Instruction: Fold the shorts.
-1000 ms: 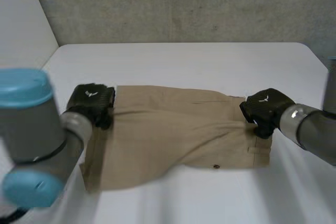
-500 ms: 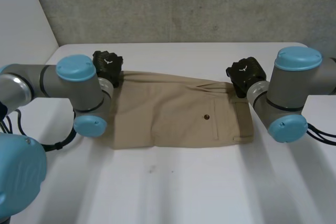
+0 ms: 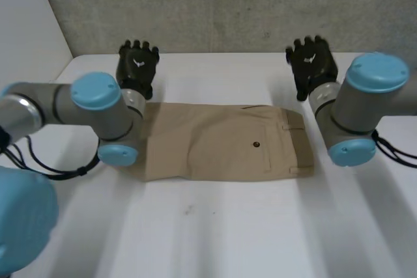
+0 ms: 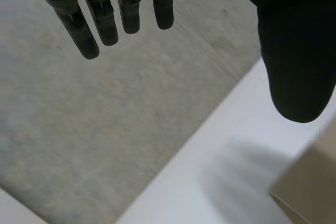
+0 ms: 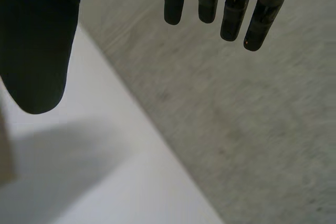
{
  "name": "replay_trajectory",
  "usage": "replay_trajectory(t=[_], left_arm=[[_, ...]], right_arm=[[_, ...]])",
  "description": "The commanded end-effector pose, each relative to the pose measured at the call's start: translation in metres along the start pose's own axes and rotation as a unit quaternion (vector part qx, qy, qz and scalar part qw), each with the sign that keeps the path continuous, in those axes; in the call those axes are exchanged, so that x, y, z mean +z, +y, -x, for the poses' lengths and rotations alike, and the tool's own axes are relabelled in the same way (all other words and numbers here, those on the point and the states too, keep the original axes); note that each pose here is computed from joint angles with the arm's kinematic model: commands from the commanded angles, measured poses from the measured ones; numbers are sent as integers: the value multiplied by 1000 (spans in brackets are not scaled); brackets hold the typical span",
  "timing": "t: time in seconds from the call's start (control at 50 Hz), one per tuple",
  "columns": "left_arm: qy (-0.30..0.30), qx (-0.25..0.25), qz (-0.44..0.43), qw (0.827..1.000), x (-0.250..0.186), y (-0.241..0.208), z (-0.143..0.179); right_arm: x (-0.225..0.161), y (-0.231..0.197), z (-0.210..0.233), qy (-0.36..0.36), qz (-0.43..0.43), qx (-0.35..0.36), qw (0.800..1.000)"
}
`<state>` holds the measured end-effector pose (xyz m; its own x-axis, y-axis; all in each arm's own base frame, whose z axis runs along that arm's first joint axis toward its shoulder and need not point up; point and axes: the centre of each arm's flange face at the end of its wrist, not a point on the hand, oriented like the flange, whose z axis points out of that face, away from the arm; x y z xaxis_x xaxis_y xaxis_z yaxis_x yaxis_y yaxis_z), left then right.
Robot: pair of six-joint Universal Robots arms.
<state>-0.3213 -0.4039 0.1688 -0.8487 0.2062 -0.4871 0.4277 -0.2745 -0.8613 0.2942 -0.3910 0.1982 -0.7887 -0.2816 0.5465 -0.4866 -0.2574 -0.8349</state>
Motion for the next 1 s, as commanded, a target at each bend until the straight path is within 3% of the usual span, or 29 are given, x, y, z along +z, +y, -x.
replay_trajectory(t=[0.02,0.16,0.3,0.52,0.66,0.68,0.92,1.0], left_arm=[[26,-7,19,999,-44,-27,9],[95,-20,39,995,-70,-21,-5],[103,-21,58,993,-61,-4,-7],[87,-4,89,992,-30,53,-10],[66,44,95,992,-13,78,3],[63,74,91,991,-9,82,4],[59,83,86,991,-8,76,5],[62,76,69,993,-12,52,2]], right_arm=[[-28,-28,-14,-38,-8,60,997],[-50,-16,2,-117,63,127,983],[-49,8,18,-139,99,164,972],[-39,50,35,-144,146,164,965],[-28,61,31,-118,154,154,969],[-23,67,19,-102,155,137,973],[-23,67,15,-103,154,100,978],[-25,48,5,-96,136,104,981]])
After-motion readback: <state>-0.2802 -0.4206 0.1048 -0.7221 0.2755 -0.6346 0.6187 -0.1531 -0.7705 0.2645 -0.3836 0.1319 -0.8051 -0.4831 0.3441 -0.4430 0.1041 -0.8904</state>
